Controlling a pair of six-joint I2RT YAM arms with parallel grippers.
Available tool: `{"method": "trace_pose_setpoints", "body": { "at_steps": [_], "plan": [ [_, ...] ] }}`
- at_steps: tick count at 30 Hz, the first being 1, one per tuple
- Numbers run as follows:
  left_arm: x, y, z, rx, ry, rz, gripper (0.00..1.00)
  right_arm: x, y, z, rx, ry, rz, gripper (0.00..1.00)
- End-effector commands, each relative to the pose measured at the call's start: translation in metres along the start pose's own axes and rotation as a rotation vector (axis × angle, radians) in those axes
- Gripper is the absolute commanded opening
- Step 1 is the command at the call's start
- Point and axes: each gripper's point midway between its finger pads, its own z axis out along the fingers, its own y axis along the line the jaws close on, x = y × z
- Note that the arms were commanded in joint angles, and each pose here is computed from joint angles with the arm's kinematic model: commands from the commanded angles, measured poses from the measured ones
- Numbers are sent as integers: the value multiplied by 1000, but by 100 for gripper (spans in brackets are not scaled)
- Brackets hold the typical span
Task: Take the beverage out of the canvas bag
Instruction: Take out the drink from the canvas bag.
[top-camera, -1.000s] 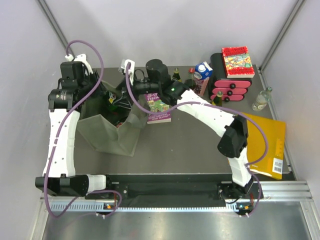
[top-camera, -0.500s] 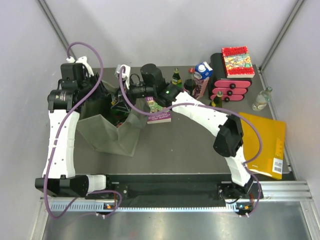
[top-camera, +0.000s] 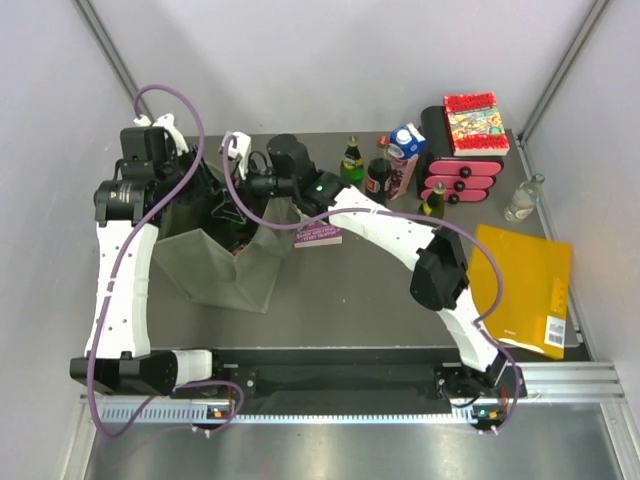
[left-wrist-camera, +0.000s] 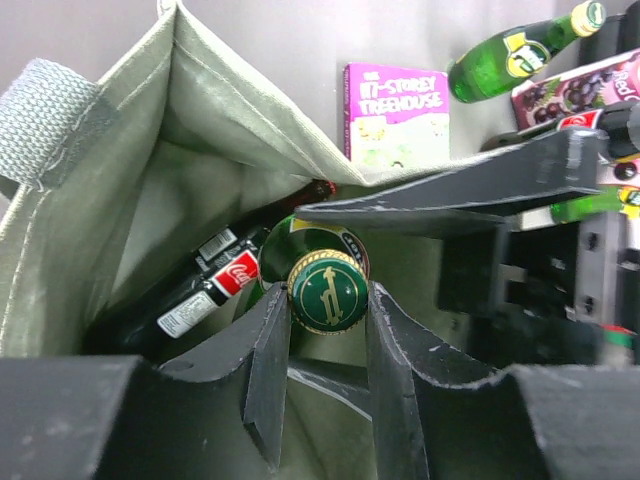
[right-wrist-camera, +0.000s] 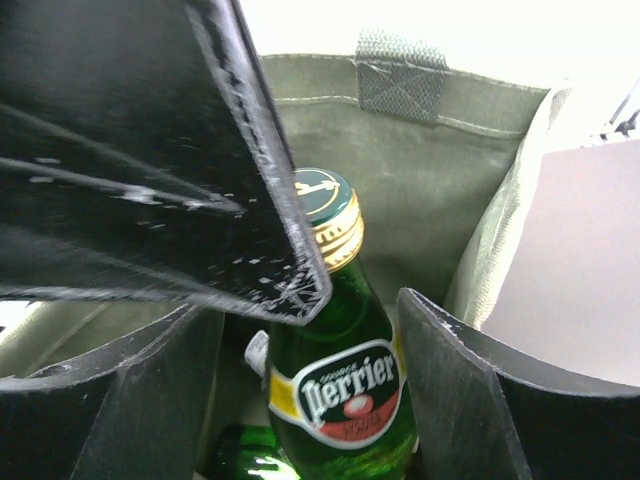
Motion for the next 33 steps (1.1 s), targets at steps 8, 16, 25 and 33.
{"method": "trace_pose_setpoints", "body": {
  "at_steps": [8,16,25,33],
  "plan": [
    [-45,-42,-45,173,-202,-23,0,-44,3,7,21,-132,-73,43],
    [-52,-48,-54,188,-222,-56,10,-57,15,-1,-30,-172,-104,6],
    [-74,-54,-79,193,-320,-63,57,-92,24,-21,-62,-275,-97,0],
    [-86,-41,-101,116,-414,-27,64,-128,30,-43,-87,-360,-75,0]
  ]
}}
